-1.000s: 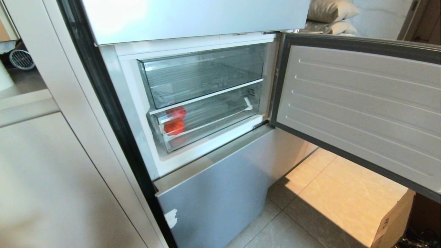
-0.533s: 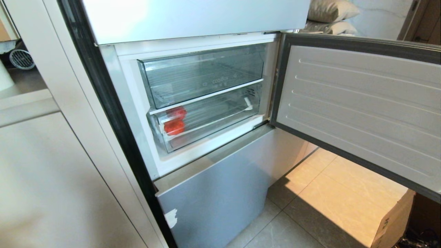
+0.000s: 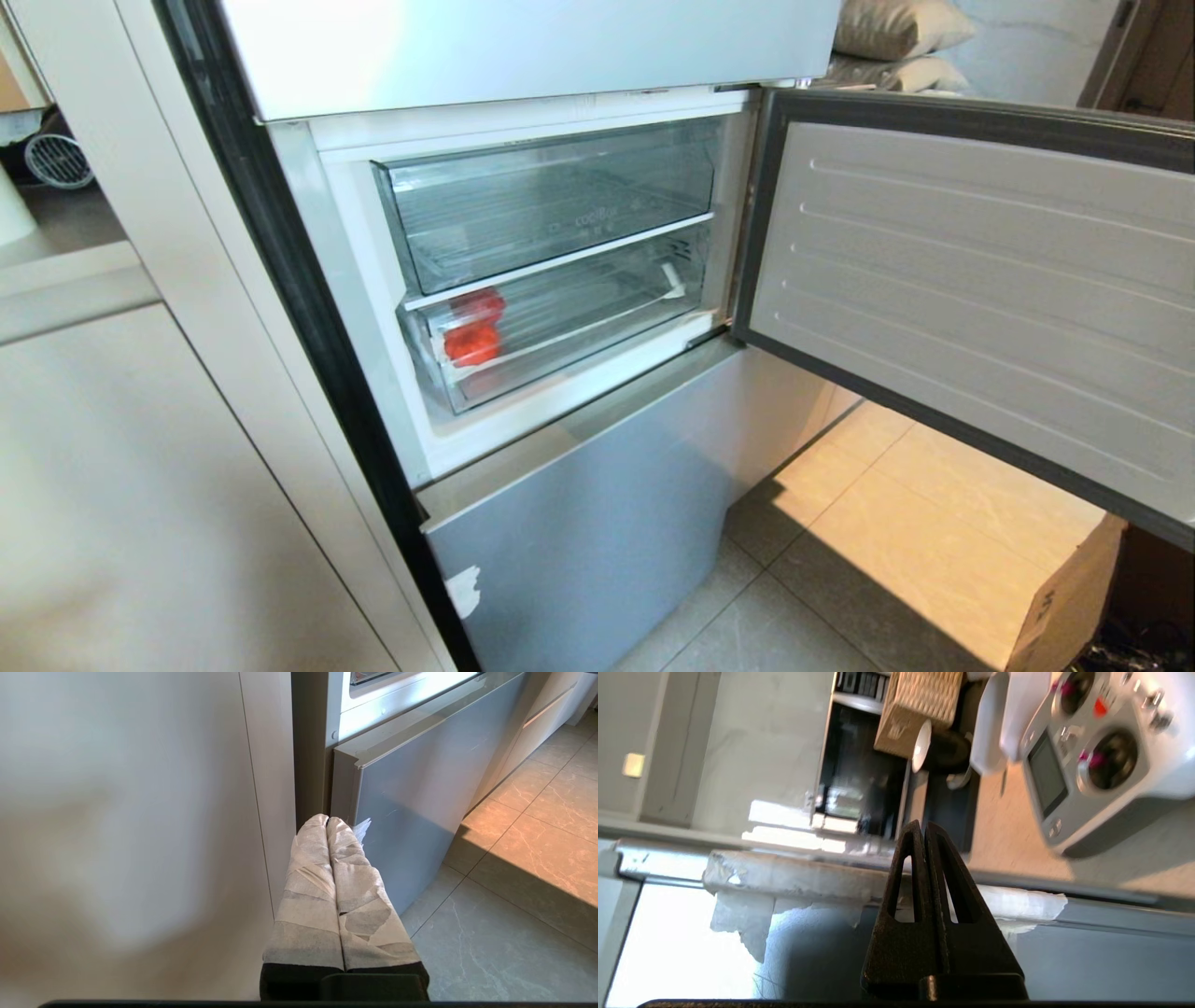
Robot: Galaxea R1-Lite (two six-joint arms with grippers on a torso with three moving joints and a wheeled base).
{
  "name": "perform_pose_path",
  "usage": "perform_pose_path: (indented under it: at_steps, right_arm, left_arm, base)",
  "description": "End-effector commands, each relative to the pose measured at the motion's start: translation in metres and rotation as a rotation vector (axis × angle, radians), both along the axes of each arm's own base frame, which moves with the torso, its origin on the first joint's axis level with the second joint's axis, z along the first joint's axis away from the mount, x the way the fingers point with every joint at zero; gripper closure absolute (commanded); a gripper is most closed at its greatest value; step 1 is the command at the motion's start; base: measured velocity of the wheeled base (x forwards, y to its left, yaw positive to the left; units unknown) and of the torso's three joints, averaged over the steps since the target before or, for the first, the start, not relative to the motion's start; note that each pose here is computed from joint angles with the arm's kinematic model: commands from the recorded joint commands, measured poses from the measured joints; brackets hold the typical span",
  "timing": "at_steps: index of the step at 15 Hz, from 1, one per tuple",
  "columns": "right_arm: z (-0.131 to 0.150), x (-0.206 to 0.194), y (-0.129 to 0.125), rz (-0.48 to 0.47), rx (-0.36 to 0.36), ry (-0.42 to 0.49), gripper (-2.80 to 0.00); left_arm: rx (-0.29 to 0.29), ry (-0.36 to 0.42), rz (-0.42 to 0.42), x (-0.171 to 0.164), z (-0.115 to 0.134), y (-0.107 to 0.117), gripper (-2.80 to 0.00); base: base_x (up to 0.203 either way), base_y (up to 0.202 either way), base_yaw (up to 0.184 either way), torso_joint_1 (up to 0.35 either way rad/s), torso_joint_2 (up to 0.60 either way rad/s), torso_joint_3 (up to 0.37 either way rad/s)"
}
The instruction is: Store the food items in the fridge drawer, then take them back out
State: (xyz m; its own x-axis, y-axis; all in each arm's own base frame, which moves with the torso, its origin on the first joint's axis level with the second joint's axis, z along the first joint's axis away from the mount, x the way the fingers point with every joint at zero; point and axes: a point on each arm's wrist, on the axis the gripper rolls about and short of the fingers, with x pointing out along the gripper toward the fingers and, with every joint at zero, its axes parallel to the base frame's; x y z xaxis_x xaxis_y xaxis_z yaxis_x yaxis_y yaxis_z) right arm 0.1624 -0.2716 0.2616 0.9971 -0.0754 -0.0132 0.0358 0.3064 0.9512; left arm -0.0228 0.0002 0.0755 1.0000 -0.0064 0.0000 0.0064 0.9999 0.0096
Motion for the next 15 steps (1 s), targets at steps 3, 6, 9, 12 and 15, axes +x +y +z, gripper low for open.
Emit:
perform_pose_path:
  at_steps: [3,6,9,12,15]
  right_arm:
    - [0.024,-0.023,0.048,0.036,-0.005,-0.008,0.00]
    - [0.063,-0.050,0.091,0.017,-0.116,-0.085,0.00]
    - [0.159,-0.069,0.123,0.029,-0.177,-0.278,0.00]
    - [0.228,-0.096,0.165,0.025,-0.292,-0.469,0.00]
    - [0.216,-0.099,0.152,-0.136,-0.349,-0.501,0.00]
  left_arm:
    - [0.000,0.002,0.000,0.000,0.000,0.000,0.00]
    - [0.000,0.002,0.000,0.000,0.000,0.000,0.00]
    - [0.000,0.002,0.000,0.000,0.000,0.000,0.00]
    - [0.000,0.002,0.000,0.000,0.000,0.000,0.00]
    - [0.000,0.002,0.000,0.000,0.000,0.000,0.00]
  base:
    - [0.000,0.000,0.000,0.000,0.00,0.000]
    - [0.000,0.000,0.000,0.000,0.00,0.000]
    - [0.000,0.000,0.000,0.000,0.00,0.000]
    - [0.000,0.000,0.000,0.000,0.00,0.000]
    - [0.000,0.000,0.000,0.000,0.00,0.000]
